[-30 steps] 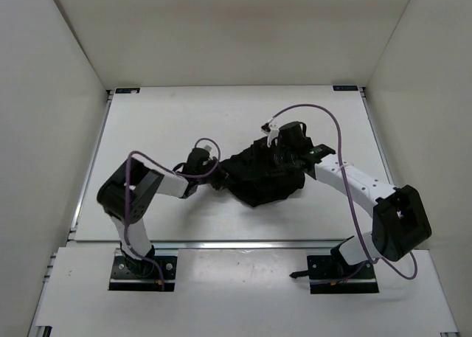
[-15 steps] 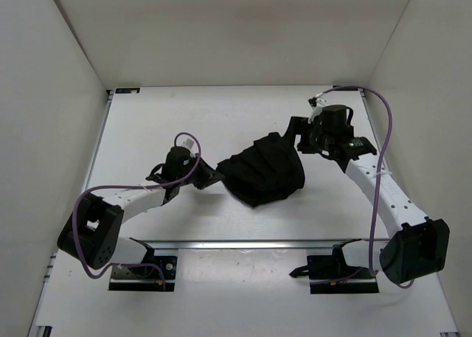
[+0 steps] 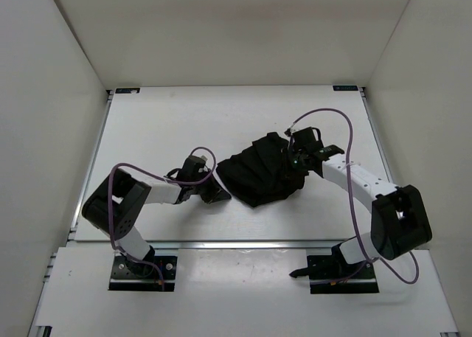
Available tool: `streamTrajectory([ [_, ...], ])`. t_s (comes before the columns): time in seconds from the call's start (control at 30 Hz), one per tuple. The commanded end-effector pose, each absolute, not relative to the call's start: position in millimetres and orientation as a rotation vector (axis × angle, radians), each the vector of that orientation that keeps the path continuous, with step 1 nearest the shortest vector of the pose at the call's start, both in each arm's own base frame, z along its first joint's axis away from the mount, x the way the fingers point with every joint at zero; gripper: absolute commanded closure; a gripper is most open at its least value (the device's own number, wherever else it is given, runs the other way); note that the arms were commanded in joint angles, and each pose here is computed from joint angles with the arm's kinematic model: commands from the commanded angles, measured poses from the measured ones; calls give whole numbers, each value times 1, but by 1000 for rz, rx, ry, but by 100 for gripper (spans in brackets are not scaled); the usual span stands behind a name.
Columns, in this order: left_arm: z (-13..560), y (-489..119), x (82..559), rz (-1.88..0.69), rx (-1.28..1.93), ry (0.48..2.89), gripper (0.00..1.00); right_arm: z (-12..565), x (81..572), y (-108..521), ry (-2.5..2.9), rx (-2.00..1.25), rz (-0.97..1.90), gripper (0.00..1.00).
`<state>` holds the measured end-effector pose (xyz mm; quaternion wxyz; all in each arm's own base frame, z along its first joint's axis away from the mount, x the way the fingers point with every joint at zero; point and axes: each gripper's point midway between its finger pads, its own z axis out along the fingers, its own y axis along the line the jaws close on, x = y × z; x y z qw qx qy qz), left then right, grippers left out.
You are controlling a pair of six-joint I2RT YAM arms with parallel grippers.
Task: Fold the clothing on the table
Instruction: Fold the skirt
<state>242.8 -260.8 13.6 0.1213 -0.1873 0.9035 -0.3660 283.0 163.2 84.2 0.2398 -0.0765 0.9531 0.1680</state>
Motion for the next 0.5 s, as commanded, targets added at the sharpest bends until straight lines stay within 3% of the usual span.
streamTrajectory([
  [0.0,19,-276,251,-1135,-528,2616,100,99,302,188,2513,-260,524,81],
  [0.47,19,-294,272,-1245,-530,2600,100,80,293,265,2533,-401,751,85],
])
